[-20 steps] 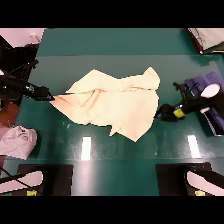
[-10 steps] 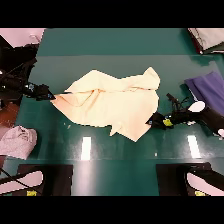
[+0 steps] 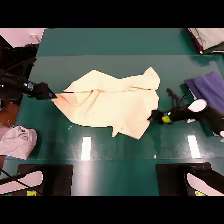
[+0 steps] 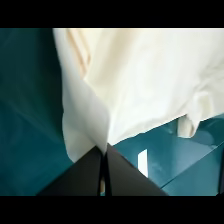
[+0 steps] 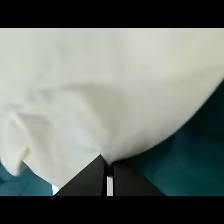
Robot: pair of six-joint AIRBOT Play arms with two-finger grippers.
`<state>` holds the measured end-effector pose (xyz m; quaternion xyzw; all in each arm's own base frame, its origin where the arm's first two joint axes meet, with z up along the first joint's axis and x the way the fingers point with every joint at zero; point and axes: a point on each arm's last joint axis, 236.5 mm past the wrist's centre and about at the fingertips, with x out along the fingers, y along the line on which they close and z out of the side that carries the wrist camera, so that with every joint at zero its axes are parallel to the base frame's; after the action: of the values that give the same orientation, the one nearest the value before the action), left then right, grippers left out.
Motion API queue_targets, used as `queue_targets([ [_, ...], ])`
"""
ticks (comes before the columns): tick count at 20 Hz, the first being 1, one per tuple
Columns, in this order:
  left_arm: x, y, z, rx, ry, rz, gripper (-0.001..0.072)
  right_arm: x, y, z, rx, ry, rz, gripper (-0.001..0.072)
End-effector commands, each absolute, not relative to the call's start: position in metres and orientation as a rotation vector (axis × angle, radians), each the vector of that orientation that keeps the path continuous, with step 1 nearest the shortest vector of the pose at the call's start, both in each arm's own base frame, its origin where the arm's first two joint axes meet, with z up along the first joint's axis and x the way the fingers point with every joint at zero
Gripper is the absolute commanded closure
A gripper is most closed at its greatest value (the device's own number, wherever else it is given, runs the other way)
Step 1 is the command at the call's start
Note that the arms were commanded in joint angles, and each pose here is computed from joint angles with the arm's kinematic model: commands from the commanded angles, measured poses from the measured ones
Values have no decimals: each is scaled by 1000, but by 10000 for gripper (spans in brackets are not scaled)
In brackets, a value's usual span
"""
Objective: Fold the shirts.
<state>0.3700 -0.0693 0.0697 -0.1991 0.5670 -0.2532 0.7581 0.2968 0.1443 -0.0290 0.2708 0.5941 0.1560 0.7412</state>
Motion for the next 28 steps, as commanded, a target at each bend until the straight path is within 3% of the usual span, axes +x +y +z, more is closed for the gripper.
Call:
queue_targets([
  [1, 403, -97, 157, -579, 988, -644, 684, 348, 115, 81, 578, 990, 351, 694],
  [4, 422, -100, 273, -548, 688, -663, 684, 375, 59, 223, 525, 645, 295, 694],
  [7, 403, -97, 392, -395, 389, -647, 685, 360, 16, 339, 427, 415, 231, 694],
  [13, 282, -117, 544, -183, -22, -633, 685, 293, 13, 485, 173, 161, 188, 694],
  [19, 155, -127, 605, -46, -313, -543, 685, 237, 8, 534, 76, -10, 37, 695],
  [22, 165, -107, 591, -3, -259, -428, 685, 236, -10, 518, 103, 15, -44, 696],
  [25, 235, -66, 523, -87, -14, -295, 686, 259, -25, 495, 130, 145, -22, 697],
  [28, 311, -54, 403, -188, 367, -308, 685, 302, -38, 447, 233, 359, 62, 697],
])
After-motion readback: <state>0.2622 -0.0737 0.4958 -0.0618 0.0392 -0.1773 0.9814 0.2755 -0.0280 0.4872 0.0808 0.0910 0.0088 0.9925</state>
